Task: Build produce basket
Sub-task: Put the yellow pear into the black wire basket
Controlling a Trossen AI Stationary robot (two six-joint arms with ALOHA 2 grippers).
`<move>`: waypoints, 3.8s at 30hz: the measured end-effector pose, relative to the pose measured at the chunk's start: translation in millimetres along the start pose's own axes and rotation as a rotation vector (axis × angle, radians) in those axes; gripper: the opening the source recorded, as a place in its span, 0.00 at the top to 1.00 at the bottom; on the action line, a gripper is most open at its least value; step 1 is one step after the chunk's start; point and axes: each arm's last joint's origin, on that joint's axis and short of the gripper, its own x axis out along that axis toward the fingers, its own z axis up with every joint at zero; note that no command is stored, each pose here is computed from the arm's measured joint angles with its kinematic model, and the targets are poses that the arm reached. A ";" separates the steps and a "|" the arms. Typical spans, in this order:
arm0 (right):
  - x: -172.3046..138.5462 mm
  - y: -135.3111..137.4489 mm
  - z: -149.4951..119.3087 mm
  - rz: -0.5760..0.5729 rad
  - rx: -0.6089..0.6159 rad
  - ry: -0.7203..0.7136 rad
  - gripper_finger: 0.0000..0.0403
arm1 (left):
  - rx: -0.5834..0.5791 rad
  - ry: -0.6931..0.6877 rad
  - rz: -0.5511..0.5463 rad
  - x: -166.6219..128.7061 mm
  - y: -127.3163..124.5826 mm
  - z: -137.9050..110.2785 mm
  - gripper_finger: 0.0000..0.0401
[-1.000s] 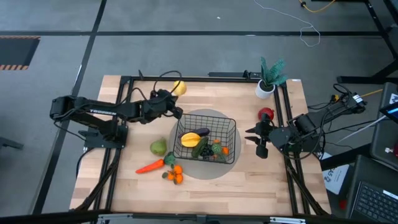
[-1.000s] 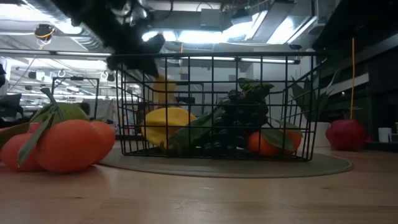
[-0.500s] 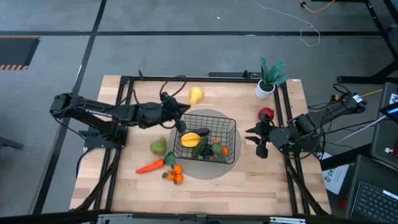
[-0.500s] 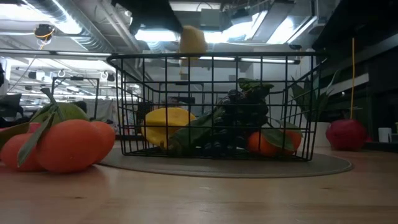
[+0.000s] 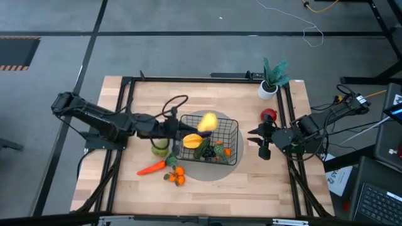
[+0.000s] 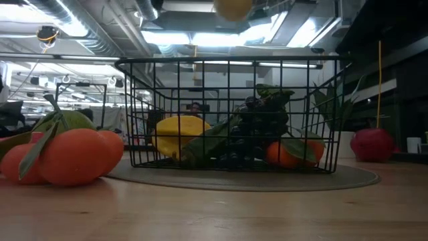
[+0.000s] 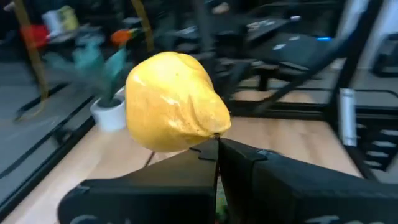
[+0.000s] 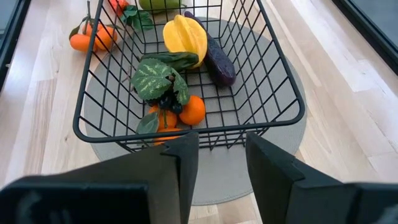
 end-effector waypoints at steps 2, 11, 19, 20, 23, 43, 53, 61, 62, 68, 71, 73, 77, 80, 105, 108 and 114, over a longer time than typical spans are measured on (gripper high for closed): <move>0.0 0.0 0.0 0.000 0.000 0.000 0.69 | 0.027 -0.021 -0.056 -1.6 -5.2 2.1 1.00; 0.0 -0.3 0.2 -0.012 0.000 -0.006 0.69 | 0.115 -0.041 -0.241 -6.0 -20.2 2.0 1.00; 0.0 -1.5 0.9 -0.054 0.000 -0.028 0.69 | 0.101 -0.041 -0.253 -3.0 -24.2 -0.5 1.00; 0.0 -1.5 0.8 -0.054 0.000 -0.027 0.69 | 0.100 -0.050 -0.252 -3.0 -24.2 0.4 1.00; 0.0 -1.5 0.9 -0.054 0.000 -0.028 0.69 | 0.103 -0.050 -0.252 -3.0 -24.2 0.5 1.00; 22.6 -2.2 -32.2 -0.023 0.265 0.077 0.69 | 0.104 -0.026 -0.257 -3.0 -24.3 -1.9 1.00; 46.2 -17.6 -37.3 -0.052 0.358 0.033 0.69 | 0.104 -0.027 -0.256 -3.0 -24.1 -1.8 1.00; 58.8 -27.7 -26.3 -0.056 0.319 -0.006 0.69 | 0.104 -0.027 -0.256 -2.9 -24.0 -1.8 1.00; 61.6 -27.3 -25.0 -0.051 0.309 -0.009 0.69 | 0.104 -0.026 -0.256 -2.9 -24.0 -1.8 1.00; 78.9 -27.8 -25.8 -0.049 0.292 0.039 0.69 | 0.106 -0.023 -0.256 -2.9 -24.0 -2.2 1.00; 86.2 -30.2 -24.4 -0.068 0.303 0.032 0.69 | 0.105 -0.022 -0.256 -2.9 -24.0 -2.2 1.00; 89.6 -32.3 -23.9 -0.100 0.305 0.025 0.69 | 0.106 -0.021 -0.255 -2.9 -23.8 -2.4 1.00; 92.2 -37.5 -22.9 -0.167 0.317 0.001 0.69 | 0.107 -0.019 -0.254 -2.8 -23.7 -2.6 1.00; 92.7 -39.2 -21.5 -0.178 0.329 -0.014 0.69 | 0.108 -0.016 -0.255 -2.8 -23.7 -2.9 1.00; 68.4 -44.6 -19.3 -0.221 0.260 0.102 0.69 | 0.113 0.000 -0.247 -2.8 -23.4 -4.5 1.00; 53.0 -45.3 -12.5 -0.197 0.294 0.173 0.69 | 0.114 0.001 -0.245 -2.5 -22.6 -4.6 1.00; 37.4 -40.4 -9.0 -0.162 0.328 0.179 0.69 | 0.090 0.025 -0.206 1.8 -13.2 -6.3 1.00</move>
